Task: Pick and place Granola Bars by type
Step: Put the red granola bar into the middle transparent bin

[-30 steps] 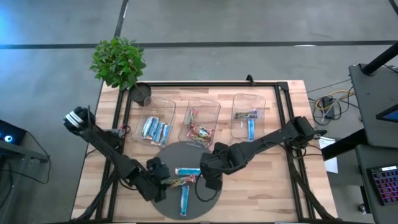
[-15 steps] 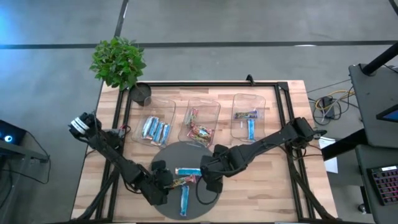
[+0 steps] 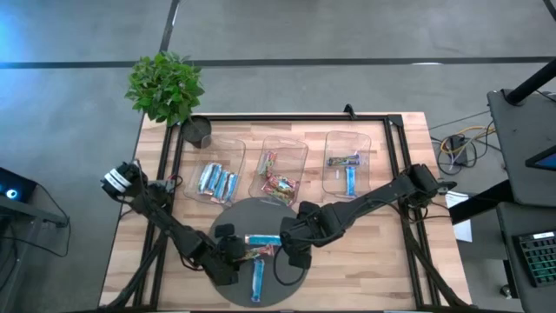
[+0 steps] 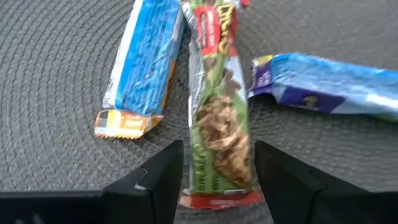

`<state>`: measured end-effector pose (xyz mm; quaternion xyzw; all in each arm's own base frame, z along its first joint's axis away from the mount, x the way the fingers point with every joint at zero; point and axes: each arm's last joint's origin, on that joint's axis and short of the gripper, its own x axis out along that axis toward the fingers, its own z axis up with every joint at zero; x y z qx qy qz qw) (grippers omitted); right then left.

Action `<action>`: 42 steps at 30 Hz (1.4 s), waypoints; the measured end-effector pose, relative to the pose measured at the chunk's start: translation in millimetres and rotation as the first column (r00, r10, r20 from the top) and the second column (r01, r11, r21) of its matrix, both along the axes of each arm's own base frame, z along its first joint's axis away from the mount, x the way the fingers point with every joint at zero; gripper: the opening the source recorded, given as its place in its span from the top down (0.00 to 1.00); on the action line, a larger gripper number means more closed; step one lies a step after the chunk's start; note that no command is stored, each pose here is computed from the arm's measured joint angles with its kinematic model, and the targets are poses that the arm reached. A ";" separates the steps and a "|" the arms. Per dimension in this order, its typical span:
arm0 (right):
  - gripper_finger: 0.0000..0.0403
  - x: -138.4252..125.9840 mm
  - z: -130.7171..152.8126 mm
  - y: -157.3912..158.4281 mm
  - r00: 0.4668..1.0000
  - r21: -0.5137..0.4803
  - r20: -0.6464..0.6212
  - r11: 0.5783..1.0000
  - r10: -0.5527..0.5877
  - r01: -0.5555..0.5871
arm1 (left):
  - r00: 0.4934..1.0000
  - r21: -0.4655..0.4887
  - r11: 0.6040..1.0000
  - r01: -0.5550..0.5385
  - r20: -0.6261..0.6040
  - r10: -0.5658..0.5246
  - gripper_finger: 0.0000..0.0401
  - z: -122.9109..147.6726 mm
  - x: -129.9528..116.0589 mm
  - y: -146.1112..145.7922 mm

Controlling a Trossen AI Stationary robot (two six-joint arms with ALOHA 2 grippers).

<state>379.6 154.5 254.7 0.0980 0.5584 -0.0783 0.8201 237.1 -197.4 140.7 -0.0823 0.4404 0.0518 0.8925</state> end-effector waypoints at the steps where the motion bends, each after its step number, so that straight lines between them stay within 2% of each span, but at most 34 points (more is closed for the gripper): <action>1: 0.43 -0.1 -0.4 0.0 1.000 0.000 -0.001 1.000 -0.001 0.001 | 1.000 0.004 1.000 -0.002 -0.005 0.002 0.55 -1.5 0.5 0.5; 10: 0.43 -0.9 -2.0 0.5 1.000 0.002 -0.007 1.000 -0.004 0.004 | 0.999 0.006 1.000 -0.004 -0.034 0.004 0.57 -9.7 4.3 2.0; 14: 0.44 -3.6 0.0 4.9 1.000 -0.005 0.002 1.000 0.001 -0.001 | 0.999 -0.014 1.000 -0.008 -0.036 0.007 0.64 -6.1 3.8 2.7; 19: 0.45 -6.9 4.6 8.4 0.999 -0.060 0.046 0.998 -0.029 0.032 | 0.999 -0.069 0.997 -0.028 -0.034 0.025 0.74 4.7 1.9 4.1; 24: 0.45 -8.5 11.6 5.5 0.980 -0.123 0.133 0.978 -0.151 0.167 | 0.997 -0.155 0.985 -0.079 0.014 0.082 0.77 27.5 -1.0 6.8; 27: 0.44 -13.5 26.0 2.4 0.927 -0.138 0.253 0.937 -0.279 0.320 | 0.984 -0.222 0.966 -0.133 0.088 0.156 0.77 49.1 -4.4 11.5; 31: 0.45 -26.9 51.3 -3.7 0.776 -0.078 0.429 0.837 -0.462 0.541 | 0.924 -0.331 0.915 -0.231 0.221 0.313 0.78 83.2 -7.6 25.8; 33: 0.44 -34.6 63.0 -6.2 0.686 -0.030 0.503 0.783 -0.525 0.621 | 0.859 -0.400 0.870 -0.290 0.293 0.421 0.78 100.6 -7.0 38.5; 36: 0.44 -44.5 78.2 -9.2 0.573 0.049 0.576 0.724 -0.583 0.688 | 0.738 -0.516 0.784 -0.345 0.367 0.566 0.78 123.2 -0.7 62.4; 39: 0.44 -50.3 87.5 -11.0 0.521 0.086 0.610 0.703 -0.597 0.706 | 0.616 -0.604 0.681 -0.415 0.364 0.699 0.78 134.6 10.8 95.9; 42: 0.44 -53.0 92.0 -12.7 0.513 0.096 0.614 0.702 -0.600 0.705 | 0.547 -0.635 0.604 -0.482 0.320 0.773 0.78 133.1 23.8 130.6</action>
